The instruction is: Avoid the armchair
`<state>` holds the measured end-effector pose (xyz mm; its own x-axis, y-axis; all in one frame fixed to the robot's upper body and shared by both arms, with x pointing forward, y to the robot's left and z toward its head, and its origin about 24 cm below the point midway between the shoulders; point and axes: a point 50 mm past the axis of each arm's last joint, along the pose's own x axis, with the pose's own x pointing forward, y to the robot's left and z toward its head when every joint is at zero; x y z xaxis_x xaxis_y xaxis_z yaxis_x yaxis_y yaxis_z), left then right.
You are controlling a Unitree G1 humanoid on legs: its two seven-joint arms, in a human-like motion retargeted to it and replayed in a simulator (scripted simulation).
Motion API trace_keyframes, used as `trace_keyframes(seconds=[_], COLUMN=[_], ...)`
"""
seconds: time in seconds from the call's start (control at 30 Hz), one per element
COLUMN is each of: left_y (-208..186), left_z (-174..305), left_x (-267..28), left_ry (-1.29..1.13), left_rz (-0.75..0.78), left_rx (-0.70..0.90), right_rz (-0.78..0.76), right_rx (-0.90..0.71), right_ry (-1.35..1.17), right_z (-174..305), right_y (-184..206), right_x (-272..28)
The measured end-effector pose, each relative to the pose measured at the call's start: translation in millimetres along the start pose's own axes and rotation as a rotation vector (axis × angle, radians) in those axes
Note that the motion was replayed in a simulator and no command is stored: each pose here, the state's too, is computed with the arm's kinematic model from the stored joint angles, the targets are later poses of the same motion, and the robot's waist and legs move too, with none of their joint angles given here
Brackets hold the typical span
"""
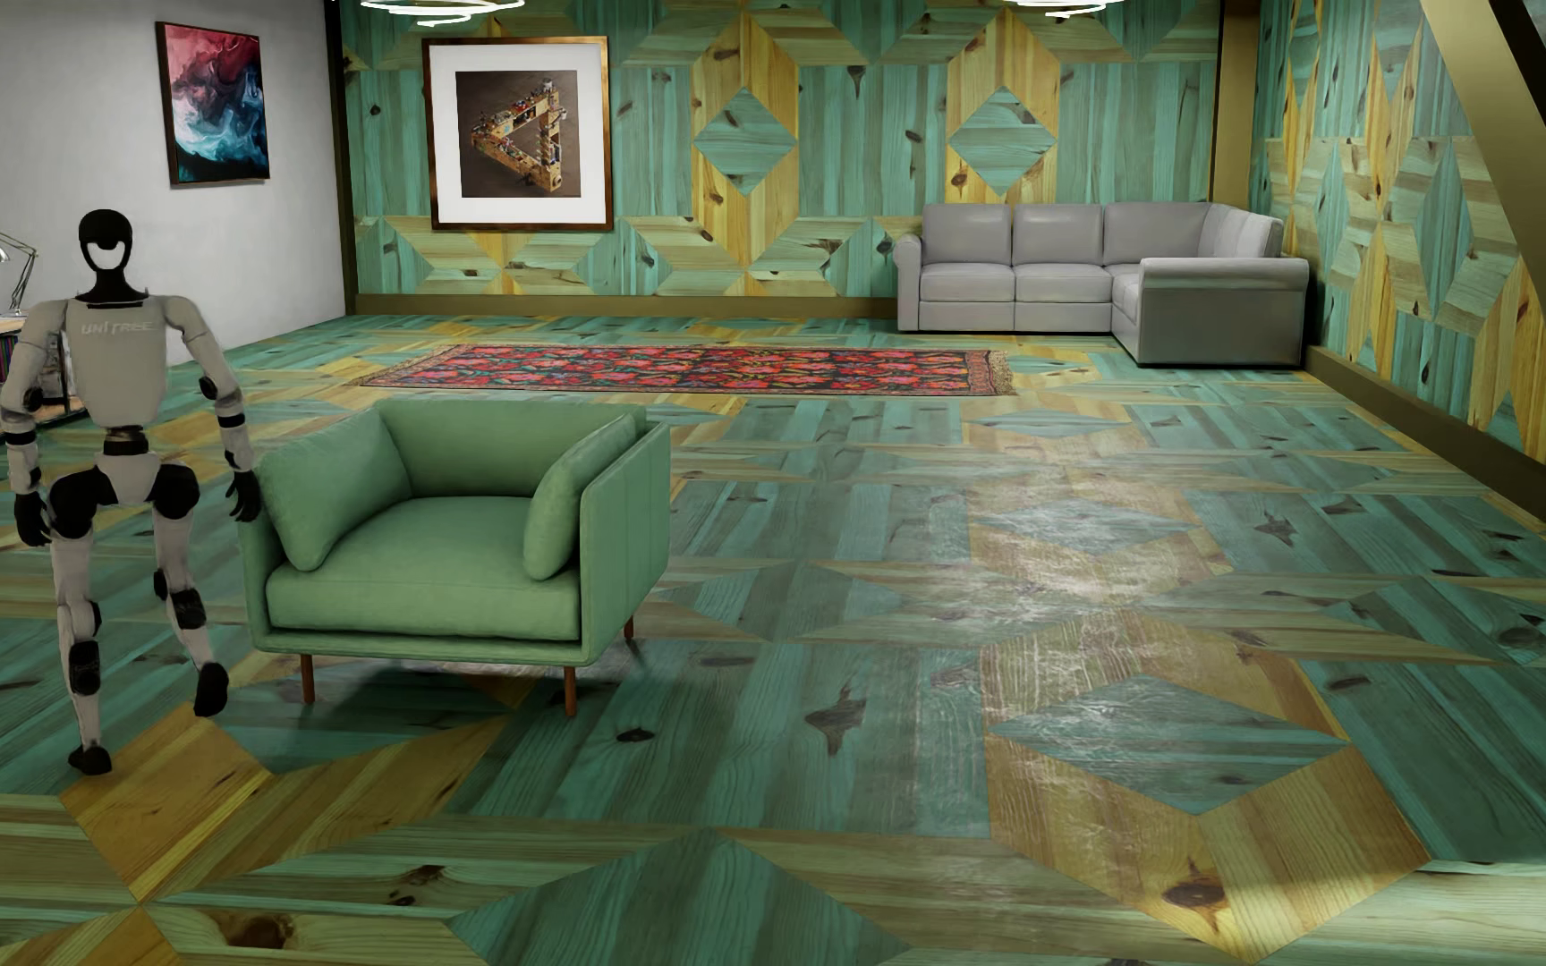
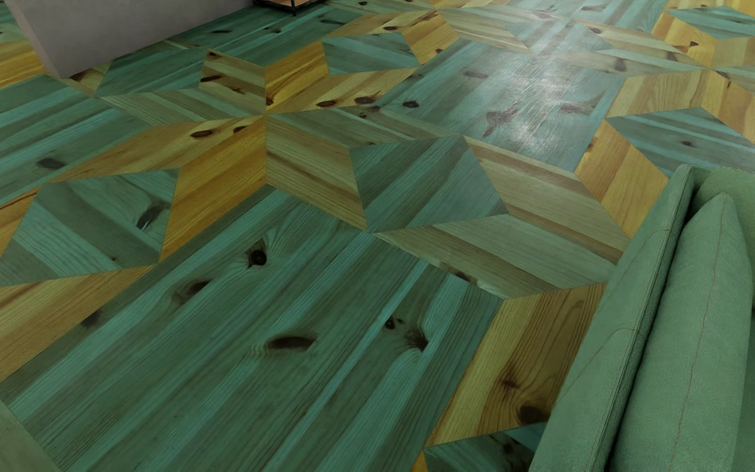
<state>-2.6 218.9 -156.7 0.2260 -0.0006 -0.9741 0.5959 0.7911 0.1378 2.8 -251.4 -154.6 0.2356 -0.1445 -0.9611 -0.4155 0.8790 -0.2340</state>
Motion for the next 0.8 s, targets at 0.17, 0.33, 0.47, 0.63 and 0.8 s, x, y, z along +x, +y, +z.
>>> trace_keyframes(seconds=[0.17,0.33,0.47,0.63,0.8], left_y=[46,82,88,46,40], left_z=[-15,-3,21,46,62], left_x=[-3,-6,-2,4,2], left_ry=[0.074,0.036,-0.044,-0.152,-0.224], left_rz=[0.119,0.22,0.242,0.15,0.122], left_rx=[-0.001,-0.033,-0.059,-0.124,-0.067], right_rz=[-0.016,-0.02,-0.024,-0.027,-0.08], right_rx=[0.042,0.021,-0.005,-0.056,-0.028], right_ry=[-0.155,-0.158,-0.058,0.058,-0.16], right_z=[43,47,24,-3,51], right_y=[-2,-6,-10,-17,-34], right_x=[3,4,6,4,4])
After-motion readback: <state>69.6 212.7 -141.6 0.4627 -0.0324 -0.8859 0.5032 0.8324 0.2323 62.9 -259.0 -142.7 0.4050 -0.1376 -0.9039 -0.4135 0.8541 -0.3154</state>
